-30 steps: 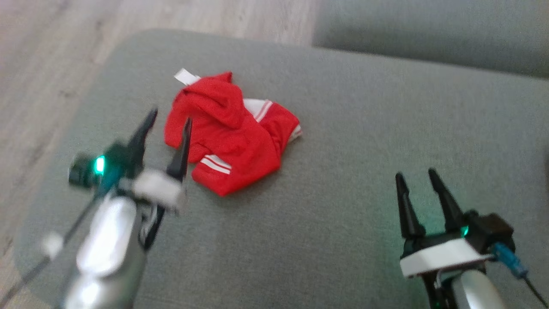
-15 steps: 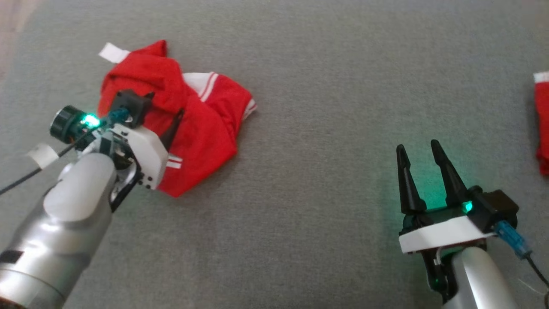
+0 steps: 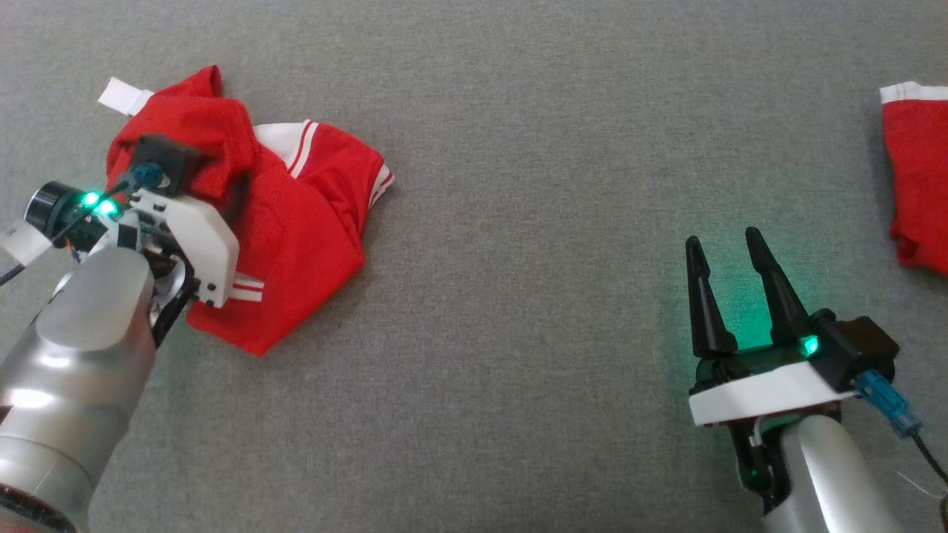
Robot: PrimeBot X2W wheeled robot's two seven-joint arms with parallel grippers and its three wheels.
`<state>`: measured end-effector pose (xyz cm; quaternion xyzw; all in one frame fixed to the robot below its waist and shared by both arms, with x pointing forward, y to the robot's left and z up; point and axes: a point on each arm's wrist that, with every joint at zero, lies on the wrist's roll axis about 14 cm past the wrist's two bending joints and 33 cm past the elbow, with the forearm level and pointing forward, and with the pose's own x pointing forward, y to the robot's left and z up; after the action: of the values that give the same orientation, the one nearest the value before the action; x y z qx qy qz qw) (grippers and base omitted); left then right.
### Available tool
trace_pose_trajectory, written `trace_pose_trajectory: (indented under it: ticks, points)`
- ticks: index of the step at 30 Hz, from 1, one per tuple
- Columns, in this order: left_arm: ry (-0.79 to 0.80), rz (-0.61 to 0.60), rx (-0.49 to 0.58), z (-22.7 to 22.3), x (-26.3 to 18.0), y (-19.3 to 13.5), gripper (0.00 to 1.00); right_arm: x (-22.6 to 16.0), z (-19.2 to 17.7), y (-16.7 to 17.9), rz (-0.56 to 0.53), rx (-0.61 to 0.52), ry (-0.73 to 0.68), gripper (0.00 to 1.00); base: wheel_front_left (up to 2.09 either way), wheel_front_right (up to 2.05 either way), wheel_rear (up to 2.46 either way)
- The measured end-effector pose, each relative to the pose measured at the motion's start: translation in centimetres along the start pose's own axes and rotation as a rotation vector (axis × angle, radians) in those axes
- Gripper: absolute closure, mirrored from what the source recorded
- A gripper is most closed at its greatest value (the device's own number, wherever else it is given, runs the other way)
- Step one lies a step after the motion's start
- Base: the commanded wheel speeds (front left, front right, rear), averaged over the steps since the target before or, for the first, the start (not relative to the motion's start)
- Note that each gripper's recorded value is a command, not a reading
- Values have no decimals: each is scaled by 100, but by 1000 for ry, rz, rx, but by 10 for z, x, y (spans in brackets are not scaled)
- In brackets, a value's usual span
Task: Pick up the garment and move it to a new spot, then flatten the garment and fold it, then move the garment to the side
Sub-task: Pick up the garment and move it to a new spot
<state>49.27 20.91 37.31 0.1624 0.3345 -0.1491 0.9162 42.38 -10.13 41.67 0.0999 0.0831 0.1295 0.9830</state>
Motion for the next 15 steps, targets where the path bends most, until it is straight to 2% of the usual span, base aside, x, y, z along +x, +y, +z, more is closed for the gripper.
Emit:
trace_pose_trajectory:
  ticks: [1,7,11,15]
  points:
    - [2,1,-8,1,1,0,100,0,1,-2,-4,-1,-1,0,0,0,0]
    - [-146,20,-18,33,-3,4,100,-4,6,-3,-12,-6,-14,0,0,0,0]
    - [-342,44,-56,80,-19,11,100,-6,13,0,-5,-12,-31,0,0,0,0]
    - [-538,40,-47,137,-44,10,100,-10,22,6,5,-10,-53,0,0,0,0]
